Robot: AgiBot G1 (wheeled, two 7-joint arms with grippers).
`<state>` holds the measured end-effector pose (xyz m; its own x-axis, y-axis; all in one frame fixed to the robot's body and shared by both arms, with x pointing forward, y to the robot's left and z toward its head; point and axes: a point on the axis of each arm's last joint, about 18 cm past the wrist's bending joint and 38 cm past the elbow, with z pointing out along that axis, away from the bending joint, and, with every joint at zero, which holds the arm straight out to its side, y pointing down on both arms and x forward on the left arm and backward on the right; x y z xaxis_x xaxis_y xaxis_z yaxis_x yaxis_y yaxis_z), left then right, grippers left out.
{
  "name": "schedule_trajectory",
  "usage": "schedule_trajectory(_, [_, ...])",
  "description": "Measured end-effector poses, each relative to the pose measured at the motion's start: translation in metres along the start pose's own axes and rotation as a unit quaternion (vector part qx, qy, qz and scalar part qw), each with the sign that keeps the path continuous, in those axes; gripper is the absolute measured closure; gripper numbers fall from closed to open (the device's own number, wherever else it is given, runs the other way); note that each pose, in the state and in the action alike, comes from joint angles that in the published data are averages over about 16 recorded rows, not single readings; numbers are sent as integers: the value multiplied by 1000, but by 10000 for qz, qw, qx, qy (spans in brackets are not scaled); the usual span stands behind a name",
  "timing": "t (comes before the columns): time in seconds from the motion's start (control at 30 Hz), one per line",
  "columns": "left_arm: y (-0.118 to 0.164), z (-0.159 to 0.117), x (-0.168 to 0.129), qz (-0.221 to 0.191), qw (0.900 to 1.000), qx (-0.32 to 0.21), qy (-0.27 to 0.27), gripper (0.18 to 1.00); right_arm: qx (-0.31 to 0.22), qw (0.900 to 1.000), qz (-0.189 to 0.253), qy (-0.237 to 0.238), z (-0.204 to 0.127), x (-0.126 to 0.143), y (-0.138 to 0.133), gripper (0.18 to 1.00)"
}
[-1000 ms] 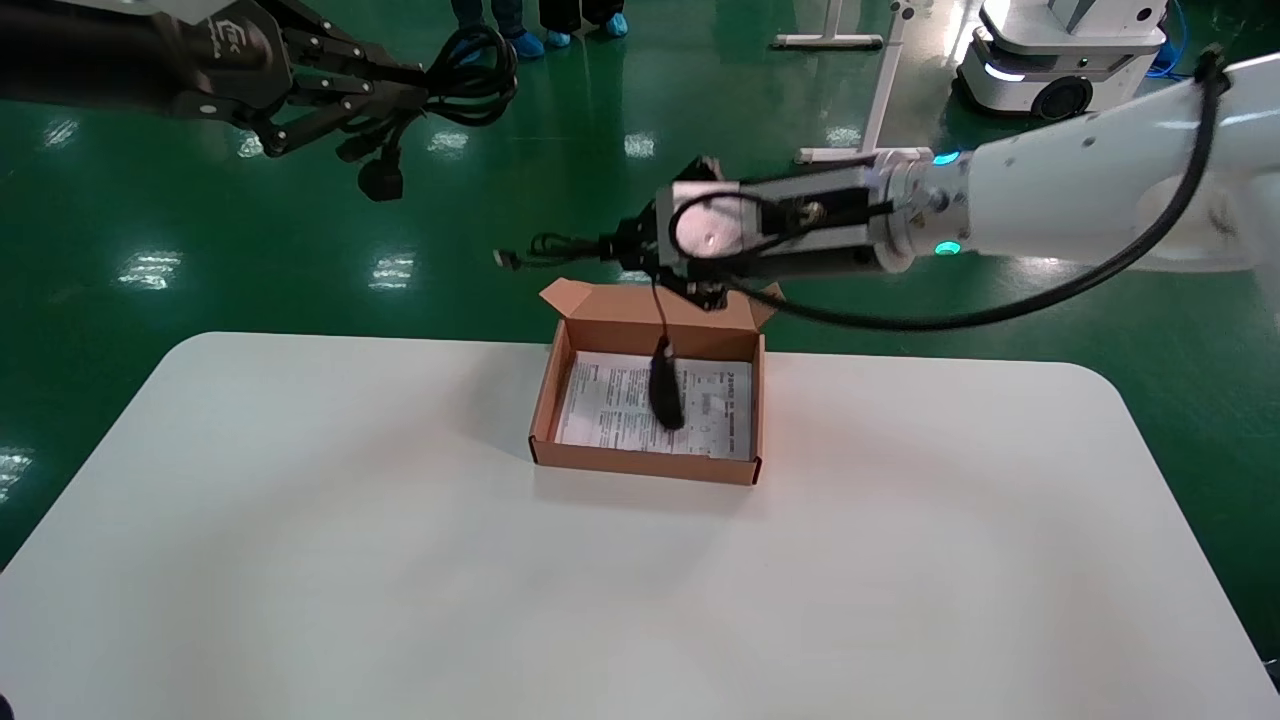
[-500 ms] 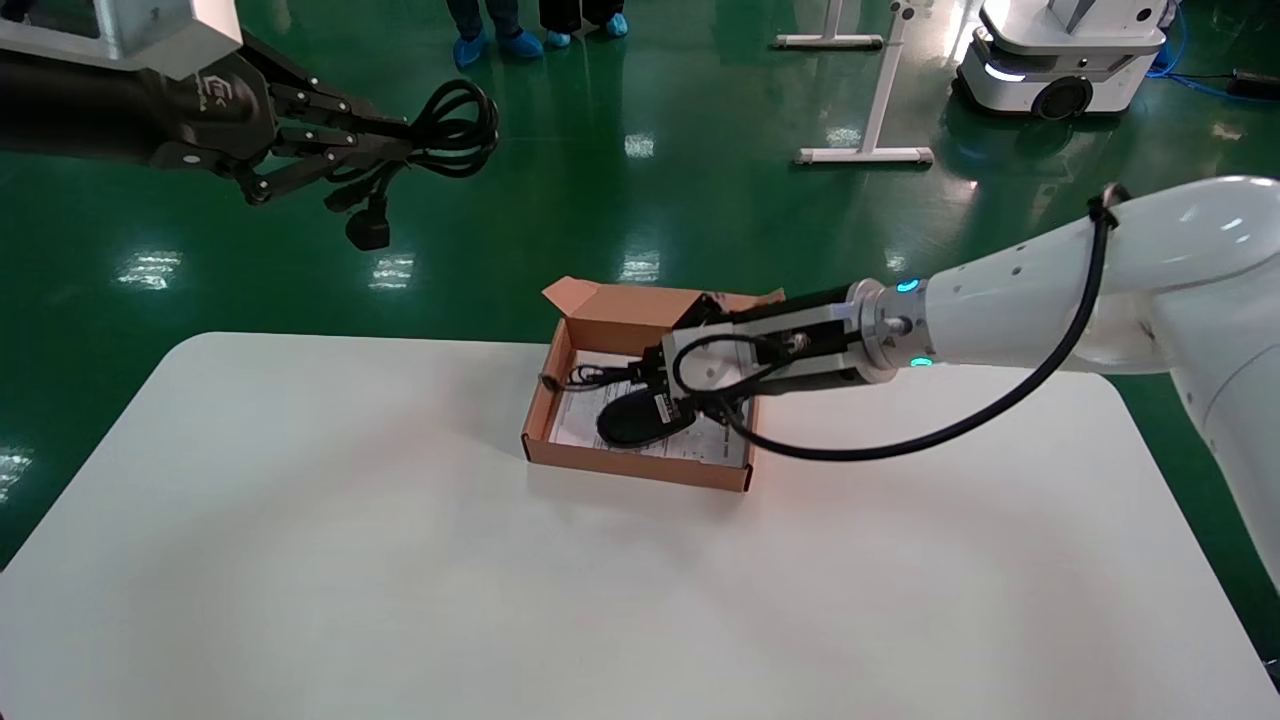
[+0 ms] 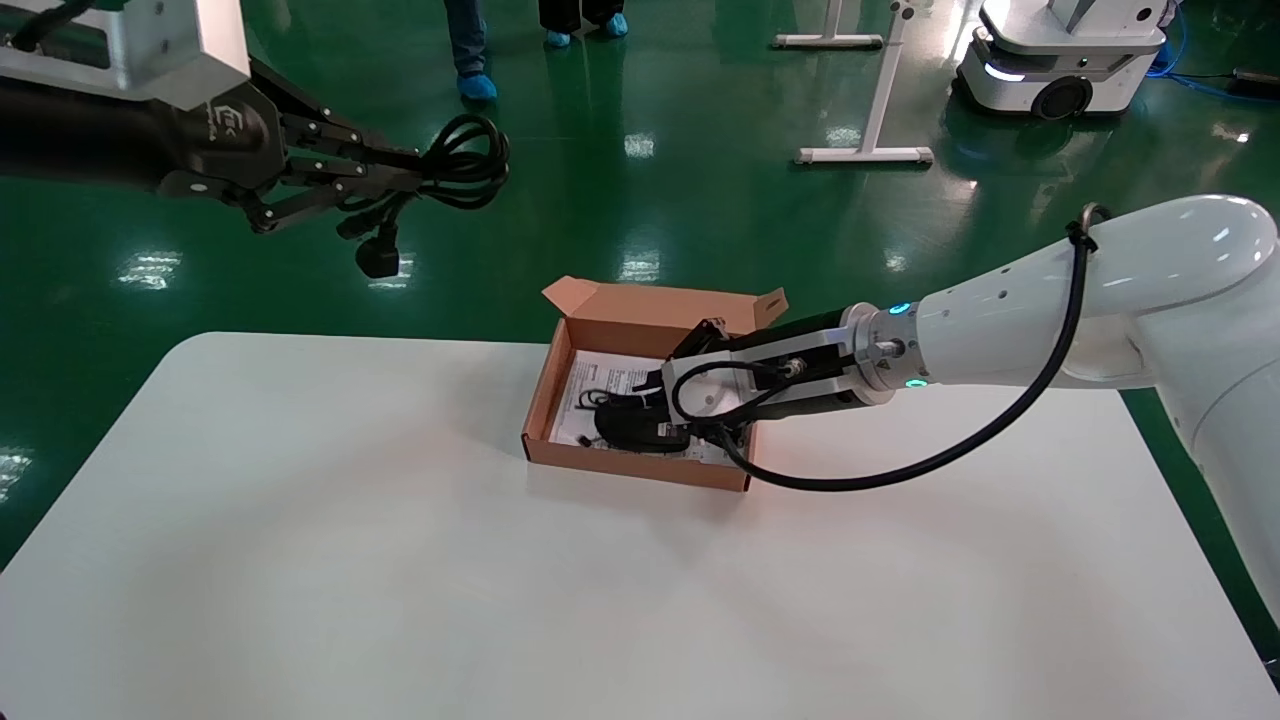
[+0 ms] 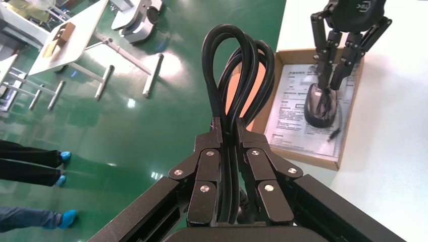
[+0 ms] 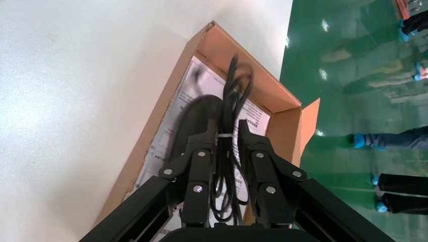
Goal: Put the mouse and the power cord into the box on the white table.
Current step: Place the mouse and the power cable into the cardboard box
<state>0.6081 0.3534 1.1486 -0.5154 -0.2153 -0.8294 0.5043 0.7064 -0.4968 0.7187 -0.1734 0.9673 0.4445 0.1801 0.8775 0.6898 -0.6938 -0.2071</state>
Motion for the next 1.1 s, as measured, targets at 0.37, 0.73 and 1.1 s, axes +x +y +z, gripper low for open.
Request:
schedule_trajectory(0.37, [-8,49,21,103,9985,271,466,959,-304,9983,-19,501,-60,30,25,787])
schedule_trajectory(0.73, [-12,148,60,440,9945,374,879,959,-813,9907,260,1058,-175,31,75,540])
schedule_trajectory(1.1, [10,215,91,663,9946,-84,791,959,-969,9877,492,1121,-219,7,96,314])
